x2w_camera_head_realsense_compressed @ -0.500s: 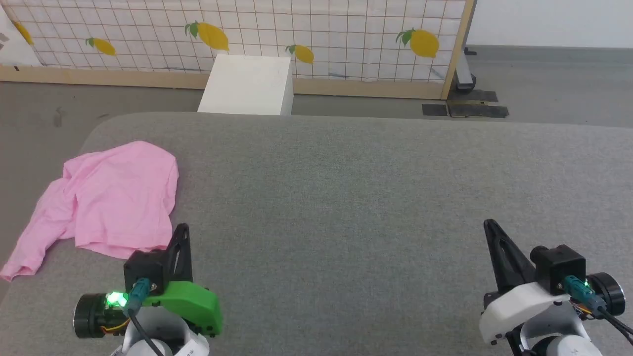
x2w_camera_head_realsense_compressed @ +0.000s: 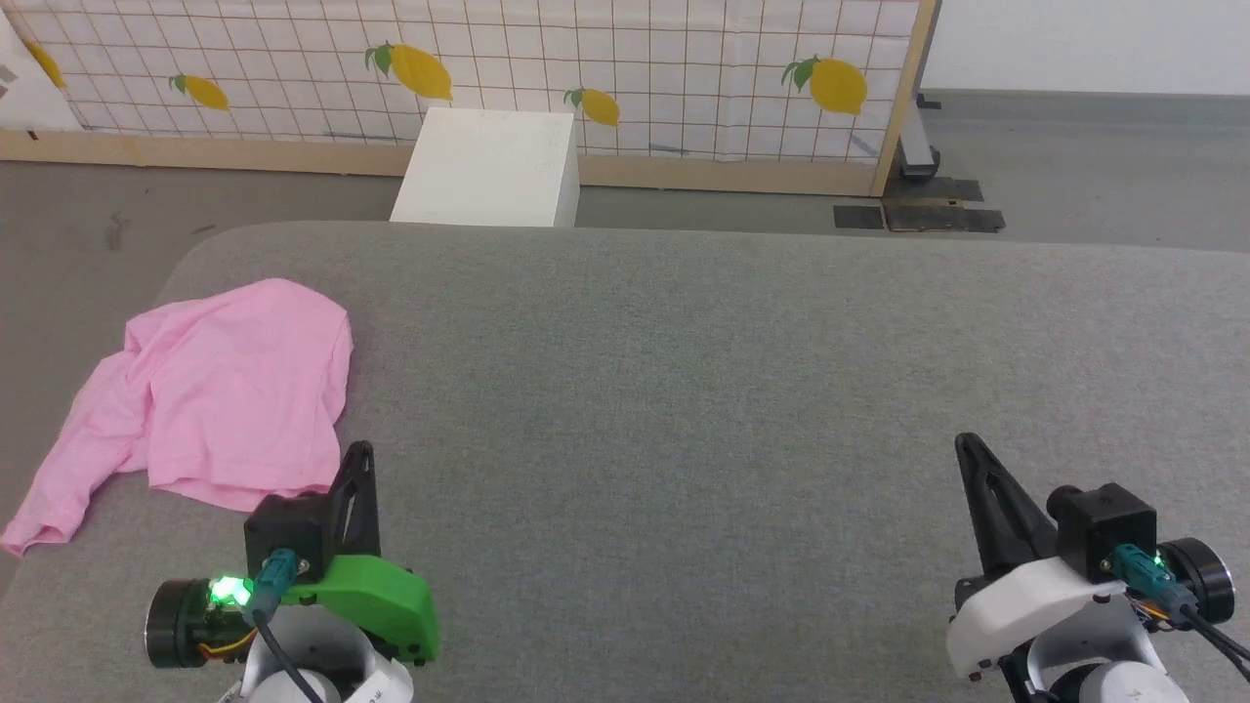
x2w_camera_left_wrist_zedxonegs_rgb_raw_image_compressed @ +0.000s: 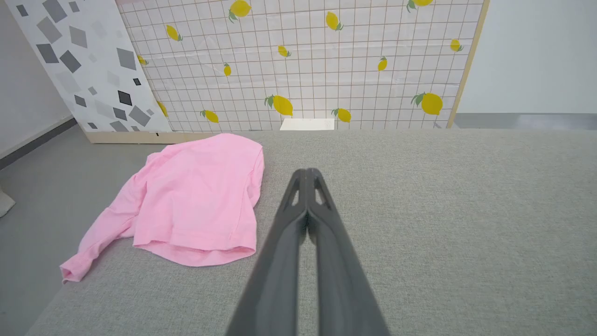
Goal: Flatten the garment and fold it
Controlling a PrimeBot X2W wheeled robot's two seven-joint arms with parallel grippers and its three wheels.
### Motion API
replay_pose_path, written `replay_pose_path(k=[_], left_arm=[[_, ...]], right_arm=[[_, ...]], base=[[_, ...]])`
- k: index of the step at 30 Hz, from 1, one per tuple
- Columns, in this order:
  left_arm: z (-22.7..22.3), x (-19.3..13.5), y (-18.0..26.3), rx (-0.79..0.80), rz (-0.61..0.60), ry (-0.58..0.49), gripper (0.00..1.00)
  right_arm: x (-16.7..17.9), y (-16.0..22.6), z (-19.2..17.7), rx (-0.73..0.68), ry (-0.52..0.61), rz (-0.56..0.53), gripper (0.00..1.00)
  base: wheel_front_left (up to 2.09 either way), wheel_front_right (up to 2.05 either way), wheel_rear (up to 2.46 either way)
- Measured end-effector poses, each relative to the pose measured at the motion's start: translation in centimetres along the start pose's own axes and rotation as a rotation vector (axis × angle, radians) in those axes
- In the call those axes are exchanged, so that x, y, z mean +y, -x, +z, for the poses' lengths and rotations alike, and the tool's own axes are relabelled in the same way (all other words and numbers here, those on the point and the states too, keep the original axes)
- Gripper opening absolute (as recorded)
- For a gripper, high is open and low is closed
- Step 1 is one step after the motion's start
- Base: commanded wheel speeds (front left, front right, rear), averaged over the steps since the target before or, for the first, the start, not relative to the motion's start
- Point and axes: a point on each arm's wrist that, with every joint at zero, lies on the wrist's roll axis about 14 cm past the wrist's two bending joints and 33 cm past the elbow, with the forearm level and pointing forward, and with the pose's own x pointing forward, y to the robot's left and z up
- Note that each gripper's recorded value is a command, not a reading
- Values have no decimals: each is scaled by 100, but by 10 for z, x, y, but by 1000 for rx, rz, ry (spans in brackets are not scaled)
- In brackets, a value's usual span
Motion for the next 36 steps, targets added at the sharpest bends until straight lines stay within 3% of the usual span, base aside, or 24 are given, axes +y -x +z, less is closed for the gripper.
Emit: replay_pose_path(k=[19,20,36], left_arm=[[0,0,0,0,0,0,0],[0,0,0,0,0,0,100],[-3,-5,0,1,-16,15,100]], right_arm=[[0,0,0,0,0,0,0],[0,0,0,0,0,0,100],[-1,0,0,-7,-1,-3,100]], base=[[0,0,0],[0,0,0],[0,0,0]])
